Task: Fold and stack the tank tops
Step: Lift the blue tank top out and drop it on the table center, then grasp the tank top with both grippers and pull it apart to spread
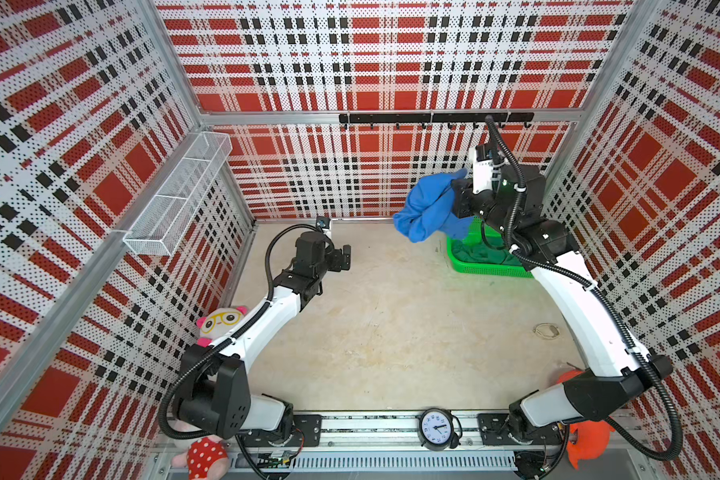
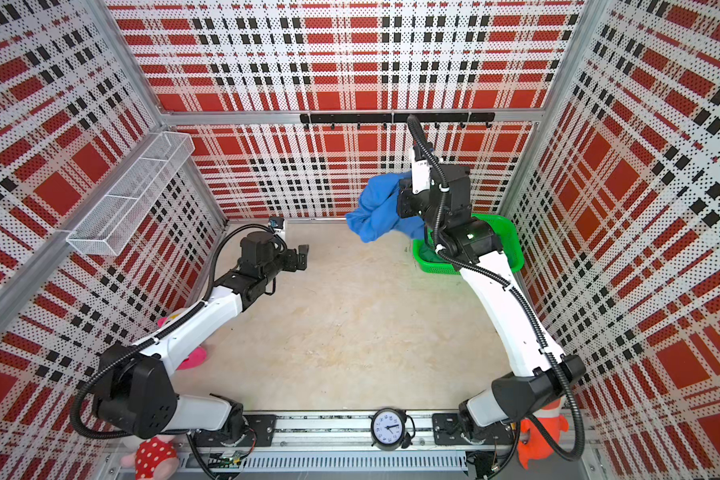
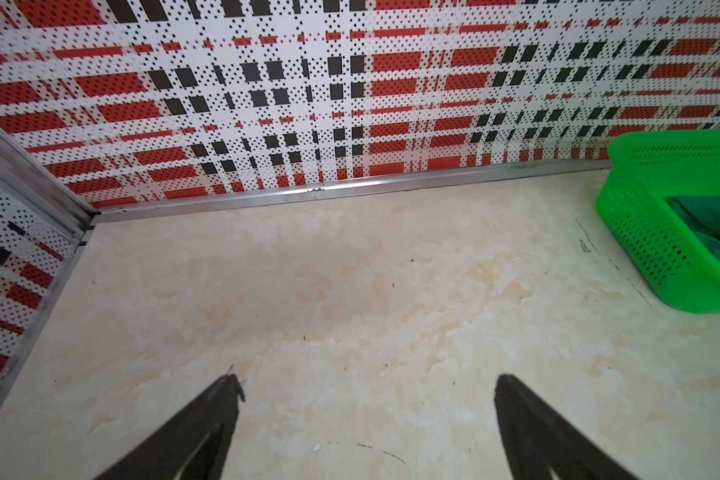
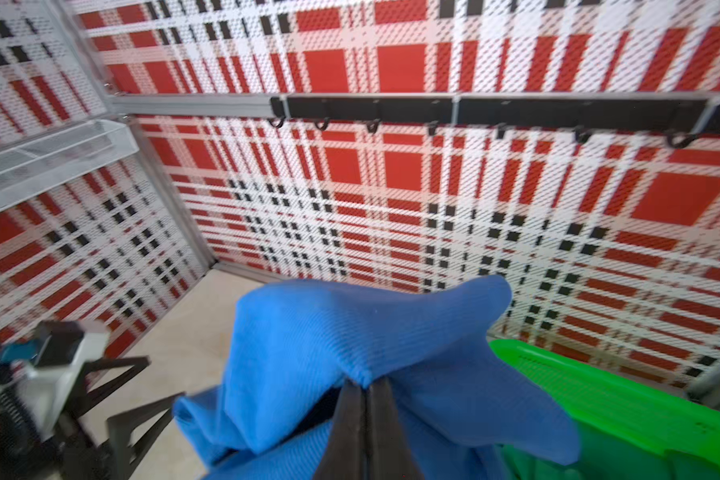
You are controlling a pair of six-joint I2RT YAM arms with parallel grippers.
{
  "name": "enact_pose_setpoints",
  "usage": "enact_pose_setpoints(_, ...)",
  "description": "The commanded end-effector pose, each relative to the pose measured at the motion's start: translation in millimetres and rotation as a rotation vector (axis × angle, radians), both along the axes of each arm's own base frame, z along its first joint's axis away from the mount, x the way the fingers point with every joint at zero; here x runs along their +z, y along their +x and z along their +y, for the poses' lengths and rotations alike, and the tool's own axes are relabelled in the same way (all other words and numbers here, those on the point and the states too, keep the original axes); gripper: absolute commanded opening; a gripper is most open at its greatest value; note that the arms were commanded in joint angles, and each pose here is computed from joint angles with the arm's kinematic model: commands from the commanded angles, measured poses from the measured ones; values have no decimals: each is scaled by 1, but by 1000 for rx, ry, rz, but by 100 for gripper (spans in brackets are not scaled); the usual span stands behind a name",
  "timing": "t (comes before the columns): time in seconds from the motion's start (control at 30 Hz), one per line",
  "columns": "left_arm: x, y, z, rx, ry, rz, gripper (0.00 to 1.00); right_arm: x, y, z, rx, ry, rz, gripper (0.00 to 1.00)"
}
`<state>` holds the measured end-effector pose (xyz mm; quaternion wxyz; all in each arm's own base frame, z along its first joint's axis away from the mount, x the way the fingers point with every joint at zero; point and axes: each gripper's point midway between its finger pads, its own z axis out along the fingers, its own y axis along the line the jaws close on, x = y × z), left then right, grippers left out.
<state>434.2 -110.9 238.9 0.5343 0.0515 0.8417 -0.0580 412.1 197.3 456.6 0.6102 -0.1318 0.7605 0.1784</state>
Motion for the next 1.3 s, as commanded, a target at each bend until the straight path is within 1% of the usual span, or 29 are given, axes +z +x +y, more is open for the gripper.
enact_pose_setpoints(0.0, 29, 4, 2, -18, -95, -53, 98, -75, 2, 52, 147, 20, 185, 0)
enact_pose_setpoints(0.03, 28, 4, 1, -22, -101, -49, 98, -96, 4, 60, 158, 14, 227, 0)
enact_pose_setpoints(0.07, 28, 8, 15, 10, -106, -50, 99, -120, 8, 65, 150, 11, 277, 0)
enact_pose_setpoints(0.1, 29, 8, 16, 12, -108, -51, 99, -143, 10, 66, 141, 7, 323, 0)
enact_pose_setpoints(0.17, 26, 8, 15, 8, -98, -48, 100, -186, 13, 59, 80, 1, 413, 1)
enact_pose_setpoints(0.23, 24, 8, 13, 4, -86, -44, 100, -223, 12, 43, -9, -46, 481, 22)
enact_pose_setpoints(0.27, 22, 8, 11, 0, -81, -37, 99, -238, 9, 36, -40, -71, 511, 30)
enact_pose_setpoints(0.33, 19, 8, 8, -4, -78, -26, 99, -256, 3, 21, -94, -113, 547, 40)
enact_pose_setpoints(0.37, 16, 9, 8, -6, -77, -17, 99, -260, -1, 15, -114, -133, 557, 43)
enact_pose_setpoints(0.4, 15, 10, 8, -7, -76, -11, 99, -263, -3, 10, -131, -150, 565, 44)
enact_pose_setpoints(0.43, 12, 6, -8, -44, -76, -2, 98, -263, -6, 4, -147, -165, 568, 45)
enact_pose_setpoints(0.5, 8, 6, -15, -60, -74, 12, 97, -264, -9, -2, -165, -185, 574, 45)
enact_pose_setpoints(0.6, -2, 5, -26, -90, -72, 41, 91, -276, -19, 2, -128, -170, 622, 44)
enact_pose_setpoints(0.7, -15, 3, -44, -143, -99, 85, 80, -302, -35, 9, -81, -133, 704, 43)
enact_pose_setpoints(0.8, -34, -3, -76, -241, -142, 150, 63, -326, -49, 7, -81, -115, 766, 42)
enact_pose_setpoints(0.87, -52, -9, -97, -299, -146, 203, 56, -337, -55, 9, -73, -85, 790, 43)
enact_pose_setpoints(0.9, -59, -12, -105, -317, -143, 224, 56, -341, -57, 13, -57, -58, 799, 44)
enact_pose_setpoints(0.93, -70, -15, -114, -339, -139, 250, 59, -347, -58, 17, -45, -31, 806, 46)
enact_pose_setpoints(0.97, -78, -18, -122, -364, -142, 274, 66, -351, -58, 21, -38, -9, 813, 47)
enact_pose_setpoints(1.03, -94, -25, -139, -418, -166, 324, 84, -362, -55, 27, -28, 15, 827, 50)
enact_pose_setpoints(1.07, -100, -27, -145, -435, -179, 343, 88, -368, -54, 29, -27, 13, 835, 51)
enact_pose_setpoints(1.13, -114, -31, -154, -463, -198, 382, 89, -377, -49, 32, -24, 6, 847, 52)
enact_pose_setpoints(1.2, -125, -35, -164, -491, -230, 417, 87, -383, -45, 39, -4, 19, 856, 52)
enact_pose_setpoints(1.23, -129, -37, -168, -504, -249, 430, 85, -385, -43, 42, 6, 27, 854, 52)
enact_pose_setpoints(1.27, -130, -39, -173, -521, -271, 439, 81, -386, -40, 45, 15, 35, 848, 51)
